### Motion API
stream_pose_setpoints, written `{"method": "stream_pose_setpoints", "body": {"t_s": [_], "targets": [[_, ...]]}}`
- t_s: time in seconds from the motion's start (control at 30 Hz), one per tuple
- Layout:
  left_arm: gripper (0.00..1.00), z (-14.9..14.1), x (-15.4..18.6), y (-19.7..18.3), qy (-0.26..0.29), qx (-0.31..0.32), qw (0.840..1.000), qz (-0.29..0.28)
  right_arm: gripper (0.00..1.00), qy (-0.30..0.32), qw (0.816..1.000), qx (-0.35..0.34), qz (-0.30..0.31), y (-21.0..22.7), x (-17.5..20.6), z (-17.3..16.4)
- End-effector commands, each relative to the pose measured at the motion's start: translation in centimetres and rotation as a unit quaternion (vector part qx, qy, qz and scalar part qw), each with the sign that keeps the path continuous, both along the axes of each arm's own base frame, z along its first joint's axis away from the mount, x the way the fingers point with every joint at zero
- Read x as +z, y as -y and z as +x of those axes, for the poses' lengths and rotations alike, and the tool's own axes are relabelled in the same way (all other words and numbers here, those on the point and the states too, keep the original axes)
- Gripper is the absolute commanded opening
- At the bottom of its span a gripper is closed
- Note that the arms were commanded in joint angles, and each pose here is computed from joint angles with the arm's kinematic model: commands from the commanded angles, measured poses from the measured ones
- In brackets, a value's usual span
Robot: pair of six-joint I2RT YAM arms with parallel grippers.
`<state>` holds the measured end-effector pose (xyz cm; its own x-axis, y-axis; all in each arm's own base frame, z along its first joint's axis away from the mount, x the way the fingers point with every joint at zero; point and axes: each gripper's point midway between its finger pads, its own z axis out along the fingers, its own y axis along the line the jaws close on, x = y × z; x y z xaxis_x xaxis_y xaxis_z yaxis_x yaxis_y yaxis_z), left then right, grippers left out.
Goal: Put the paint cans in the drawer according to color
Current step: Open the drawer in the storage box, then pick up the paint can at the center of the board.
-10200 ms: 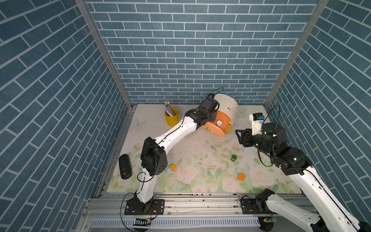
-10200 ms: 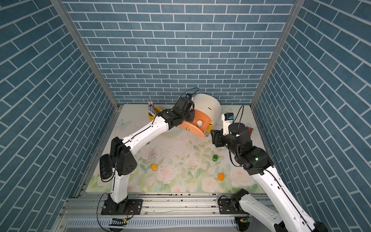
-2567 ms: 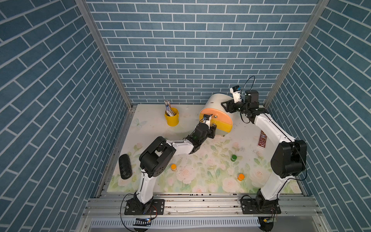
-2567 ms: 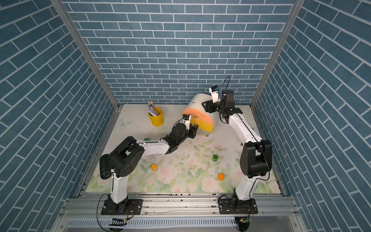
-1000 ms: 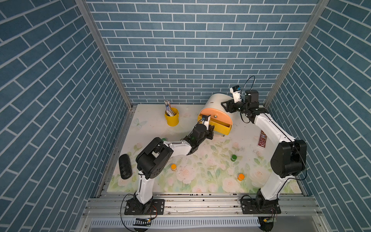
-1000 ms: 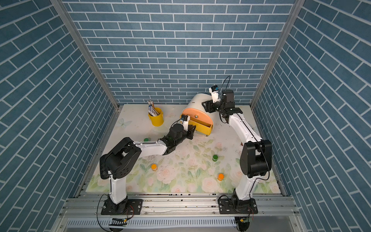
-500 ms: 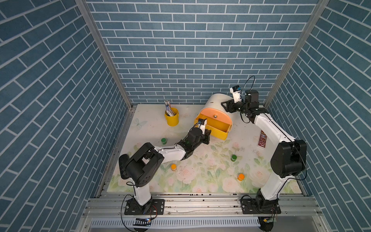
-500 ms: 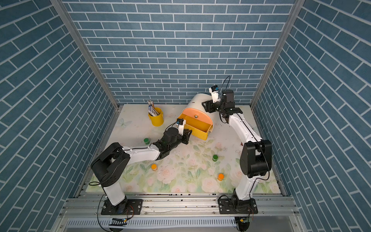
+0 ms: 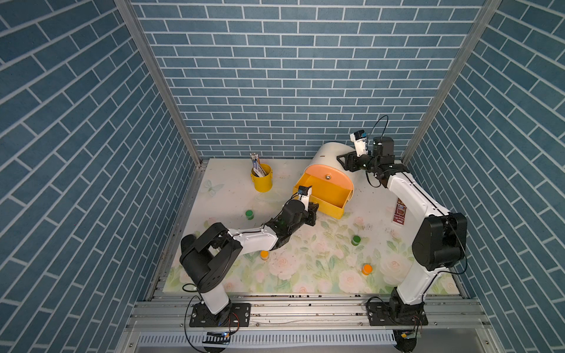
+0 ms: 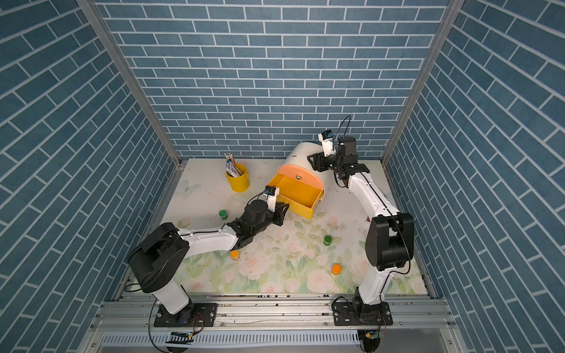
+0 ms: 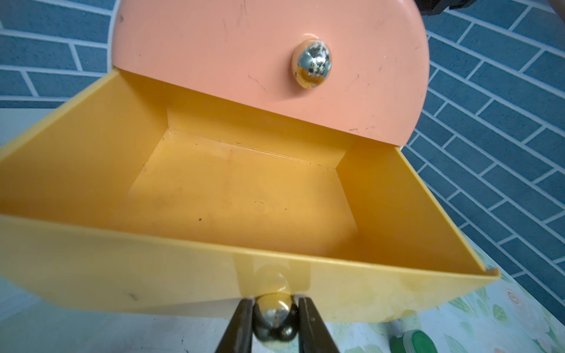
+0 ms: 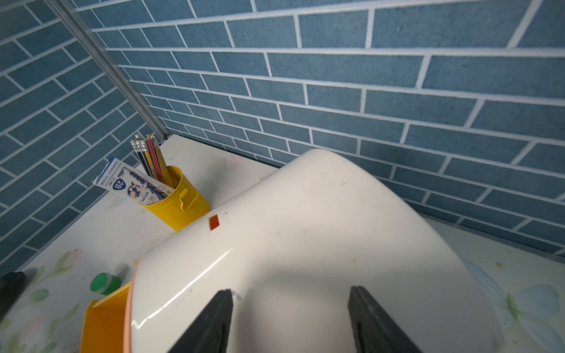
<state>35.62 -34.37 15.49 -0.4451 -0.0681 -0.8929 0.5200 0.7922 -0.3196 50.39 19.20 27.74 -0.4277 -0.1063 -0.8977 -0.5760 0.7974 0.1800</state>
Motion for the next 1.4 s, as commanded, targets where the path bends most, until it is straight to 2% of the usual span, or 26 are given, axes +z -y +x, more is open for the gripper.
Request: {"method": "stream_pose_setpoints", "body": {"t_s": [0.0, 0.13, 0.2, 0.37, 0.53, 0.83, 1.1, 1.2, 1.37], "targets": [[0.13, -0.6, -0.1, -0.7, -0.002, 0.008, 1.000, 0.001, 0.65, -0.030, 0.999, 0.003, -0.014, 0.2, -1.7, -0.2], [0.13, -0.7, -0.6, -0.8, -0.005, 0.009, 1.000, 0.005, 0.65, -0.030, 0.999, 0.004, -0.013, 0.1, -1.7, -0.3], [0.16, -0.6, -0.5, -0.9, -0.005, 0.011, 1.000, 0.004, 0.65, -0.029, 0.999, 0.004, -0.013, 0.2, -1.6, -0.3], [0.34, -0.5, 0.2, -0.8, 0.001, 0.011, 1.000, 0.005, 0.65, -0.028, 1.000, 0.004, -0.013, 0.1, -1.4, -0.4], [0.45, -0.4, 1.2, -0.7, 0.011, 0.010, 1.000, 0.009, 0.66, -0.020, 1.000, -0.007, -0.018, 0.6, -0.7, -0.4], [0.52, -1.1, 5.3, -1.8, 0.040, 0.013, 0.999, 0.000, 0.75, 0.003, 0.999, -0.025, -0.023, 1.6, 2.8, -1.9], [0.59, -2.6, 9.0, -5.0, 0.059, 0.042, 0.997, 0.003, 0.79, -0.001, 0.996, -0.081, -0.033, 4.3, 6.3, -5.8], [0.65, -3.1, 10.0, -6.4, 0.057, 0.059, 0.997, 0.011, 0.79, -0.013, 0.994, -0.101, -0.027, 5.4, 7.2, -8.2], [0.84, -3.8, 10.7, -9.5, 0.045, 0.106, 0.993, 0.030, 0.79, -0.050, 0.989, -0.137, -0.012, 7.3, 6.7, -13.5]]}}
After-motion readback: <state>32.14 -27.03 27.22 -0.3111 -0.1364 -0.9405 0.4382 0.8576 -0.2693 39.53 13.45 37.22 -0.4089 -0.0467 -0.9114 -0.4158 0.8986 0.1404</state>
